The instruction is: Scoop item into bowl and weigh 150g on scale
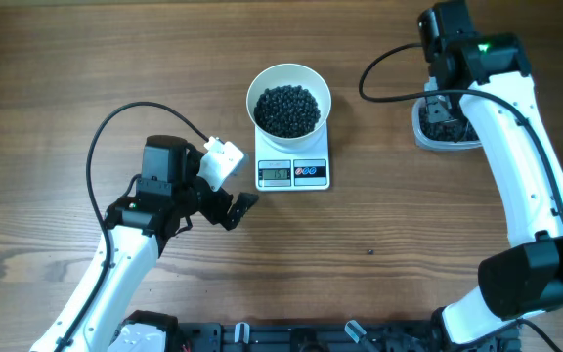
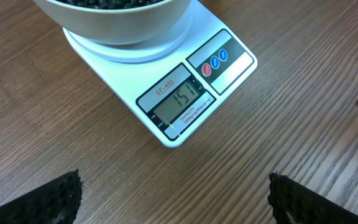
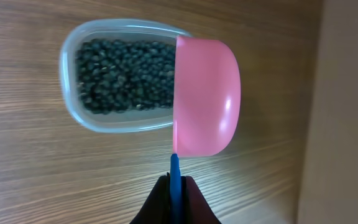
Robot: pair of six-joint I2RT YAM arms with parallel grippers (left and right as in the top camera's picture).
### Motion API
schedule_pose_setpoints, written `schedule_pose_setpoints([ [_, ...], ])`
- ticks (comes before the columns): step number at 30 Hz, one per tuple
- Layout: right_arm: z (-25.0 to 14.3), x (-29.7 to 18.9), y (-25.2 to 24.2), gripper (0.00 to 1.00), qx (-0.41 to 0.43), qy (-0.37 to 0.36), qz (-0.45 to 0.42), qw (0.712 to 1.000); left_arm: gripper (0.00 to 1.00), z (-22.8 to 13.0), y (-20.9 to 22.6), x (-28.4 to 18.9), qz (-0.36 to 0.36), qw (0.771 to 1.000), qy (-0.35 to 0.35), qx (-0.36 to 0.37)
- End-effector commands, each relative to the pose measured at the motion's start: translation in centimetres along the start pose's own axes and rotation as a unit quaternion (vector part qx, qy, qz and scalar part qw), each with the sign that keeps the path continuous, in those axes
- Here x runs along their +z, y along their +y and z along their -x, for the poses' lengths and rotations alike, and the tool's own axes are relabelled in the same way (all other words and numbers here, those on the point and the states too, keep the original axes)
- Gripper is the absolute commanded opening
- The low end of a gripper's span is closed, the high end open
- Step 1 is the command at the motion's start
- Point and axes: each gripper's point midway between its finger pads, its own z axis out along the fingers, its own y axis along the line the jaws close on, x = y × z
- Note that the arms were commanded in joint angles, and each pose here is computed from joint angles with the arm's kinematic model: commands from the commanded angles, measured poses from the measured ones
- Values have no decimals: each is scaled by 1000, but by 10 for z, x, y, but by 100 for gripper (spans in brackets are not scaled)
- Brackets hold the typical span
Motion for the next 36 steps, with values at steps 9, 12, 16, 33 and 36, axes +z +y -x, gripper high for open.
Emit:
schedule_pose_setpoints([
  [9, -2, 3, 34, 4, -33, 12, 89, 995, 100, -2, -2, 1, -8, 1000, 0, -6],
  [12, 7, -10, 60, 4, -24, -5, 174, 985, 100, -2, -2, 1, -8, 1000, 0, -5],
  [16, 35, -51, 77, 4, -5, -64, 274, 960, 100, -2, -2, 1, -8, 1000, 0, -6],
  [33, 69, -111, 250, 4, -134, -156, 397, 895, 100, -2, -2, 1, -8, 1000, 0, -6],
  [36, 70, -95, 256, 4, -140, -150, 364, 908, 100, -2, -2, 1, -8, 1000, 0, -6],
])
